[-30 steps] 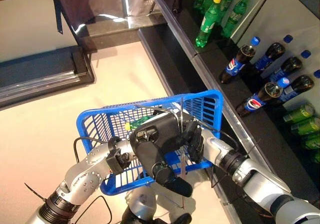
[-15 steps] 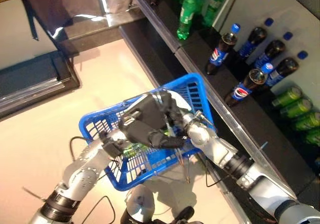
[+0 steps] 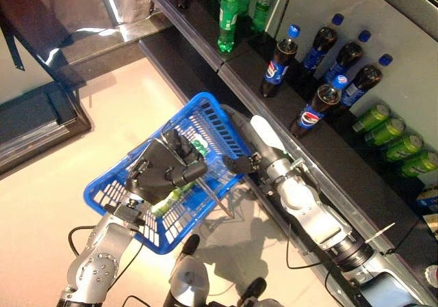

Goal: Pick up the drink and place into the basket.

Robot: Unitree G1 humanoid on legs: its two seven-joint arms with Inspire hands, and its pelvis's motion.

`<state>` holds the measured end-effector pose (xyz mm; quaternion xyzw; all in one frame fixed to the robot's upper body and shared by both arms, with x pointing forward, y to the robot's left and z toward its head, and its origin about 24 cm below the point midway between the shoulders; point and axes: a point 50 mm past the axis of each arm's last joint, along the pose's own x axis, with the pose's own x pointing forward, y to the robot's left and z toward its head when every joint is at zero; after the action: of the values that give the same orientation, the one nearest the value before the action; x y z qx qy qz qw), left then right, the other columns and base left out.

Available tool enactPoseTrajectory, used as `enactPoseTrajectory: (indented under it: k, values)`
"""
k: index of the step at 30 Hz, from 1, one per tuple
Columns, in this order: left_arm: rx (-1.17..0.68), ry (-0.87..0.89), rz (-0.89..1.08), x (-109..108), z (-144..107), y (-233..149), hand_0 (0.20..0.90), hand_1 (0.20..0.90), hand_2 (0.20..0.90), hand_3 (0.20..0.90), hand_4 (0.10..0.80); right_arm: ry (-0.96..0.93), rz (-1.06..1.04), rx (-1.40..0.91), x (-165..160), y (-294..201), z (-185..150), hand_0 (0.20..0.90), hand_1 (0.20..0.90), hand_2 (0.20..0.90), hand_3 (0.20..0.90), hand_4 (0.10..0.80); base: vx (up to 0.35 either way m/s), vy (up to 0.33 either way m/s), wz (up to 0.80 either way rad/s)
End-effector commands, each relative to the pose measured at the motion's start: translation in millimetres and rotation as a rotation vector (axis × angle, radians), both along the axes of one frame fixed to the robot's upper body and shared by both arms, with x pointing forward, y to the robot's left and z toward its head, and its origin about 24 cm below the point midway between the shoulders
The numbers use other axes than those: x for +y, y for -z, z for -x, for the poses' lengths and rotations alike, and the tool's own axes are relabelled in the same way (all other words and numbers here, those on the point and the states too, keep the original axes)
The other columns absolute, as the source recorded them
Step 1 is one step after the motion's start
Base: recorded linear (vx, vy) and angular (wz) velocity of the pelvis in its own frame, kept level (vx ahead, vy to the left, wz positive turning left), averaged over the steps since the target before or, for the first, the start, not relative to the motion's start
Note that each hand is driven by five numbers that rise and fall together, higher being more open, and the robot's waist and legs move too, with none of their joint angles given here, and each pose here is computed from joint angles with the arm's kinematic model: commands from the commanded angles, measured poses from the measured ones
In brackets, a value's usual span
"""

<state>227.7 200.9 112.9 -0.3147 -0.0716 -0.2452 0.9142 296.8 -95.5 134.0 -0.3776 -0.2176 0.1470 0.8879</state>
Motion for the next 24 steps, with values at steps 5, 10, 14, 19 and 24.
enactPoseTrajectory:
  k: [5, 10, 14, 19, 24]
  values:
    - [-0.501, 0.003, 0.171, -7, 9, -73, 0.300, 0.300, 0.300, 0.200, 0.100, -0.064, -0.128, -0.077, -1, -9, 19, 0.900, 0.900, 0.900, 0.900, 0.800, -0.021, 0.019, -0.07]
    - [-0.470, -0.070, 0.160, 0, 8, -65, 0.300, 0.300, 0.300, 0.200, 0.100, -0.061, -0.187, -0.076, -8, -4, 28, 0.900, 0.900, 0.900, 0.900, 0.800, -0.021, 0.008, -0.08]
    - [-0.419, -0.153, 0.161, 11, 6, -54, 0.300, 0.300, 0.300, 0.200, 0.100, -0.034, -0.231, -0.051, -17, 6, 35, 0.900, 0.900, 0.900, 0.900, 0.800, -0.015, 0.013, -0.09]
    - [-0.311, -0.289, 0.153, 30, 3, -28, 0.300, 0.300, 0.300, 0.200, 0.100, 0.028, -0.275, 0.048, -33, 31, 41, 0.900, 0.900, 0.900, 0.900, 0.800, -0.029, 0.010, -0.19]
    - [-0.193, -0.424, 0.121, 50, 2, 1, 0.300, 0.300, 0.300, 0.200, 0.100, 0.107, -0.324, 0.184, -51, 58, 44, 0.900, 0.900, 0.900, 0.900, 0.800, -0.015, 0.003, -0.17]
